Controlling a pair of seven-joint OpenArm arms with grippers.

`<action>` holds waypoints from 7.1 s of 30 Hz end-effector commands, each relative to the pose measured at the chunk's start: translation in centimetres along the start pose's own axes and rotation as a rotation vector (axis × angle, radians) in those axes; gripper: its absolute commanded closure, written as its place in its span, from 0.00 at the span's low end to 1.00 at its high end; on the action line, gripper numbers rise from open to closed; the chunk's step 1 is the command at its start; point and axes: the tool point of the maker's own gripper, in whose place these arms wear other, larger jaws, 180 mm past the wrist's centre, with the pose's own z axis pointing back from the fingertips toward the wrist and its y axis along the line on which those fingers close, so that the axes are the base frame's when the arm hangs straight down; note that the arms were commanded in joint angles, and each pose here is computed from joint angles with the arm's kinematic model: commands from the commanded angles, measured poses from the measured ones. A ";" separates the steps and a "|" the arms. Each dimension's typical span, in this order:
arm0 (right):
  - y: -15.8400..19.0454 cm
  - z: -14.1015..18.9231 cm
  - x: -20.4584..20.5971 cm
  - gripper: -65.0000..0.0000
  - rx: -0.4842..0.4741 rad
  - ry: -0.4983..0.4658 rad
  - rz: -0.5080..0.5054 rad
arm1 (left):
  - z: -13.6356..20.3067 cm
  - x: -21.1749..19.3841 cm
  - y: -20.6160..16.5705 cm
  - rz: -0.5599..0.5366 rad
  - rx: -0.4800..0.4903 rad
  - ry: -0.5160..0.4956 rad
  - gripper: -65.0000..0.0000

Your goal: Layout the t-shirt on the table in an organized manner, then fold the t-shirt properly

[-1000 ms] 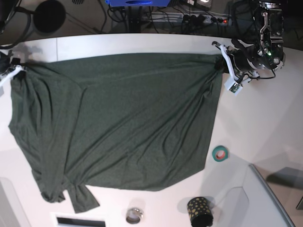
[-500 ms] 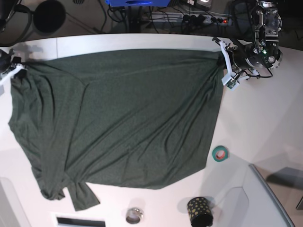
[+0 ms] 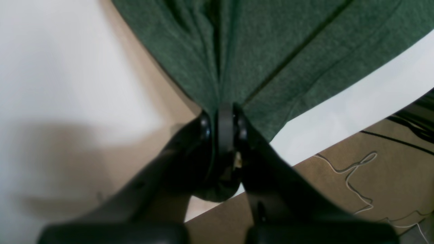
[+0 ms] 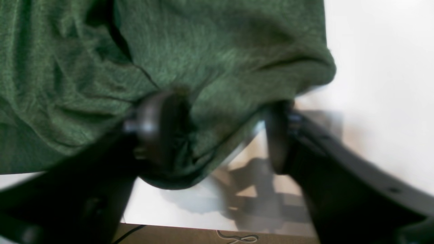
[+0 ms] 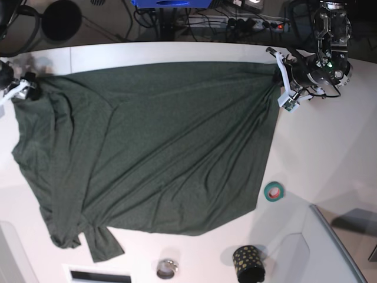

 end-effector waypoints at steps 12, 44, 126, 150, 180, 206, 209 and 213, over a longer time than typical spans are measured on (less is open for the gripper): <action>0.0 5.2 4.7 0.38 -0.126 -0.198 0.047 | 3.8 2.4 0.4 -0.112 0.091 -0.021 0.49; 0.5 0.3 -0.1 0.99 -0.145 -0.018 0.160 | -1.4 -0.3 -3.8 0.088 -0.072 -0.062 1.00; 16.9 0.5 -1.0 1.00 -0.132 -0.044 0.555 | 8.3 -11.6 11.0 0.450 0.362 -0.011 1.00; 12.1 5.4 -8.1 1.00 -0.209 0.053 0.420 | 0.4 11.9 4.1 0.072 0.064 -0.298 1.00; 13.8 5.4 -11.8 0.75 -0.122 0.172 0.282 | -0.1 11.9 3.9 -0.023 0.040 -0.255 1.00; -1.0 0.2 5.6 0.99 -0.327 -0.085 0.035 | -3.2 0.3 -3.3 0.058 -0.106 -0.026 1.00; -2.1 -1.0 5.0 0.99 -0.317 -0.087 0.015 | -3.3 -1.3 -2.3 0.067 -0.098 0.014 1.00; -4.1 -1.6 3.4 0.99 -0.331 -0.039 -0.012 | -2.8 -1.5 -0.7 0.052 -0.071 0.002 1.00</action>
